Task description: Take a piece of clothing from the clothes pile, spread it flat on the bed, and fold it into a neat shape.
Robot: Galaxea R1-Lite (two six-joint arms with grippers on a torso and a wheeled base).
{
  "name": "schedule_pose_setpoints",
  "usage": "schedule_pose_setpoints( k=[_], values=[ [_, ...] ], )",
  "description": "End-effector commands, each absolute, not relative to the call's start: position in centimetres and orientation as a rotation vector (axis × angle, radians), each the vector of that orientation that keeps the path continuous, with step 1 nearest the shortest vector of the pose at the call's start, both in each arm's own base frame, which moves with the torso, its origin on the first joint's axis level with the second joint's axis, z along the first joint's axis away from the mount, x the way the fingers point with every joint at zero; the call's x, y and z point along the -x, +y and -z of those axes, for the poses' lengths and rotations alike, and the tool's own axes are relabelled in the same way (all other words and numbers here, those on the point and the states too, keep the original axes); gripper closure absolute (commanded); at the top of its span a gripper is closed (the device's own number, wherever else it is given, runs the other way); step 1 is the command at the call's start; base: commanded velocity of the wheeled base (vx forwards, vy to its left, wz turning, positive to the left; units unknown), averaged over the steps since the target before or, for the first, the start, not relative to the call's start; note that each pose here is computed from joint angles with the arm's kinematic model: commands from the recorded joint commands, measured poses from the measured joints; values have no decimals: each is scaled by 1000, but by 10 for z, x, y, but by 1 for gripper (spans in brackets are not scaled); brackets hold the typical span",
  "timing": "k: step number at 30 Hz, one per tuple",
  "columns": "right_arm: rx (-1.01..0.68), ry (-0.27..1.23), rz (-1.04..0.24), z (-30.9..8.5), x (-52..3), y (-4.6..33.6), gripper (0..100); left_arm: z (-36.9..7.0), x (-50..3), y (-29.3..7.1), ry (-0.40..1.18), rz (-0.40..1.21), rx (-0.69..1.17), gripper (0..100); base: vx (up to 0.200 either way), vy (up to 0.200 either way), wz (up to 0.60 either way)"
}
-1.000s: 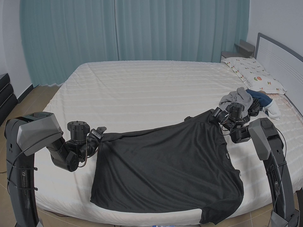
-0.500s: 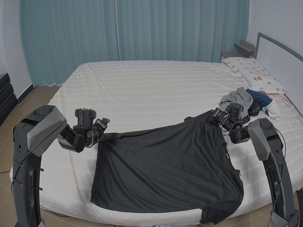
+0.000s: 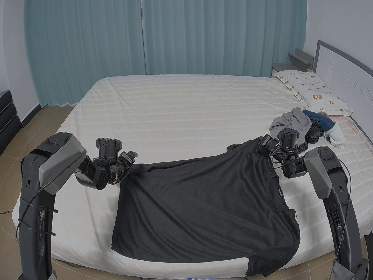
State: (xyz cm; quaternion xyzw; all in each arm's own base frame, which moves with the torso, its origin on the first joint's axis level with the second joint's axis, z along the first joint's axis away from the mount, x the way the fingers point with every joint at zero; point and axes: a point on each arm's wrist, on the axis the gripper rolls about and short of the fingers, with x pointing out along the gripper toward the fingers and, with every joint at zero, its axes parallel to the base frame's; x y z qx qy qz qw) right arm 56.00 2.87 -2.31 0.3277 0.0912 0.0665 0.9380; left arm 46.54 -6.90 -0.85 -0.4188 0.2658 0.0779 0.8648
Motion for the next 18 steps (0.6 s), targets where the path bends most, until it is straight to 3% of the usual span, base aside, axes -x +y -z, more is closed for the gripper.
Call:
schedule_pose_setpoints(
  k=[1,8,9,18],
  values=[
    [-671,196,-134,28,-560,29,100,9,-465,-74,561,-156,874,0,0,0,0],
    [-669,198,-133,29,-560,29,100,11,-469,-79,582,-156,858,0,0,0,0],
    [-669,199,-134,29,-560,30,100,10,-471,-79,582,-156,858,100,0,0,0],
    [-670,199,-143,29,-559,34,100,5,-480,-77,565,-161,862,100,0,0,0]
  ],
)
